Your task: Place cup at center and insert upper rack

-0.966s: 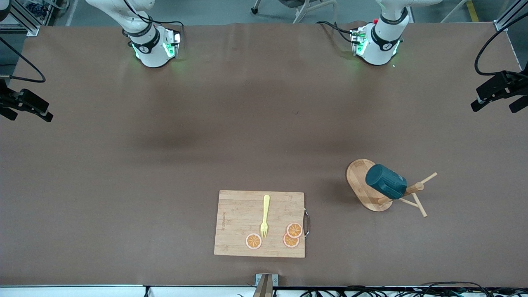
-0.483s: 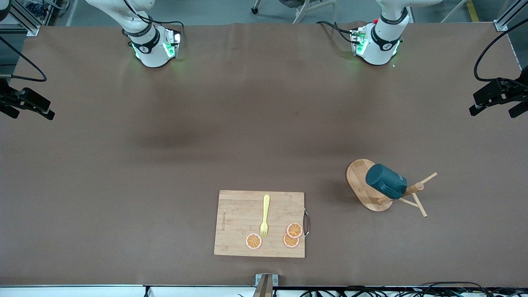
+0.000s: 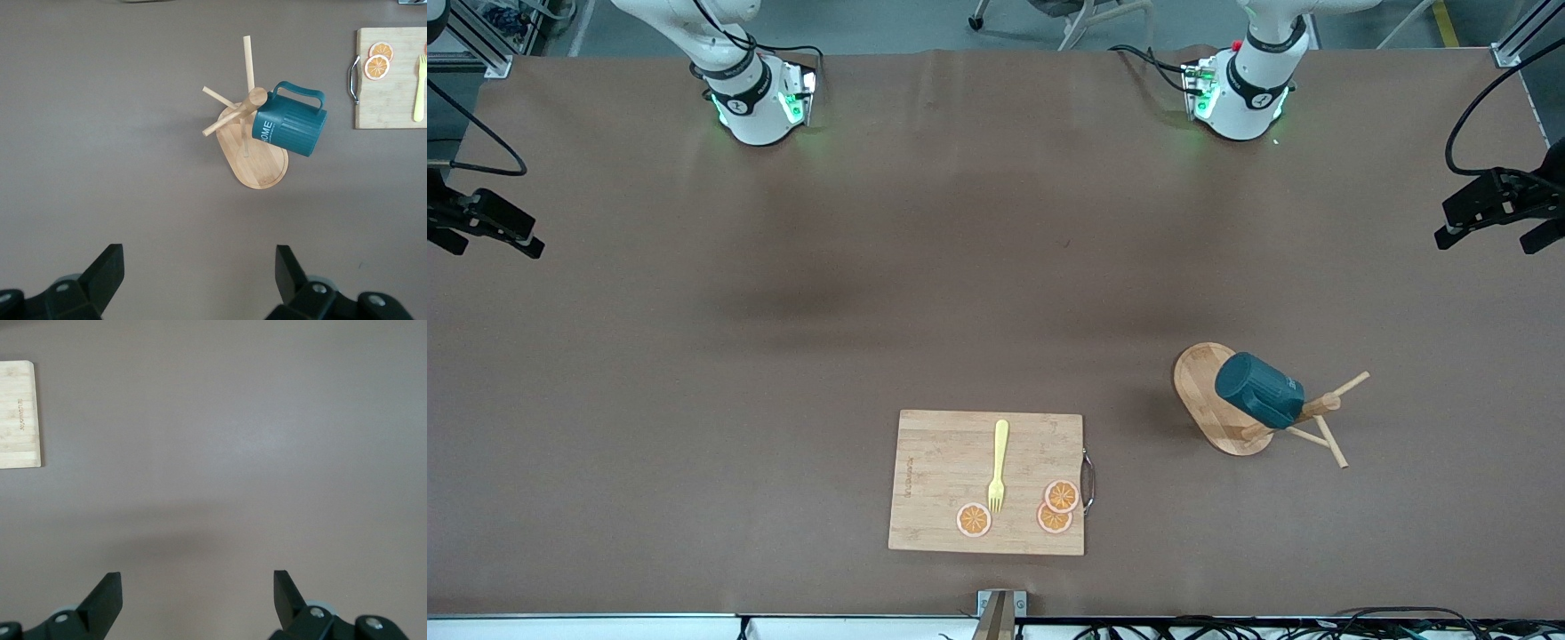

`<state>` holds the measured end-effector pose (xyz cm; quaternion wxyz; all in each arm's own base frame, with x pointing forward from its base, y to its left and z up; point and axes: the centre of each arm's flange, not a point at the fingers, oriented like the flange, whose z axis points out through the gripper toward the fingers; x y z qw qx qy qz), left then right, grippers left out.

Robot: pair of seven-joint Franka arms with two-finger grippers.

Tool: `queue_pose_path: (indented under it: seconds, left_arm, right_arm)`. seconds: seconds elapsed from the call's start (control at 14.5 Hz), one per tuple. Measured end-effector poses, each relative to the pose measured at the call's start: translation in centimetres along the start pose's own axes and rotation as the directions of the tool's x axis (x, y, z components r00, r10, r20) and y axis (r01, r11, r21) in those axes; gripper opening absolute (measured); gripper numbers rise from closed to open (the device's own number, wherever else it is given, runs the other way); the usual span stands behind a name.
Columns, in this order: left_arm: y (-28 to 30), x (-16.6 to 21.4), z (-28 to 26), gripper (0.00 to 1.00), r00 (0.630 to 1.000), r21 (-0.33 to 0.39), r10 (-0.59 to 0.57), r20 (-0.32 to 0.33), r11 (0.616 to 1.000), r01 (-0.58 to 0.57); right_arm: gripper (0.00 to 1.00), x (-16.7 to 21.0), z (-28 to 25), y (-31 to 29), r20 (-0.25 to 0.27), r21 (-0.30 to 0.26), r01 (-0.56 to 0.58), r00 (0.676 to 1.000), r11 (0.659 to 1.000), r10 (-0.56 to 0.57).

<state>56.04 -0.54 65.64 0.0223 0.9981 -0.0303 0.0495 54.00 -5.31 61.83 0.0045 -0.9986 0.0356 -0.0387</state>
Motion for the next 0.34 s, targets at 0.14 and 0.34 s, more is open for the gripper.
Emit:
queue_pose_path:
  seconds: [0.14, 0.34]
  left_arm:
    - [0.01, 0.00, 0.00, 1.00, 1.000, 0.000, 0.000, 0.000, 1.000, 0.000]
    - [0.04, 0.00, 0.00, 1.00, 1.000, 0.001, 0.001, 0.000, 1.000, -0.001]
  right_arm:
    - [1.00, 0.01, -0.10, 0.00, -0.002, 0.000, 0.000, 1.000, 1.000, 0.000]
    - [1.00, 0.02, -0.21, 0.00, -0.003, 0.000, 0.000, 1.000, 1.000, 0.000]
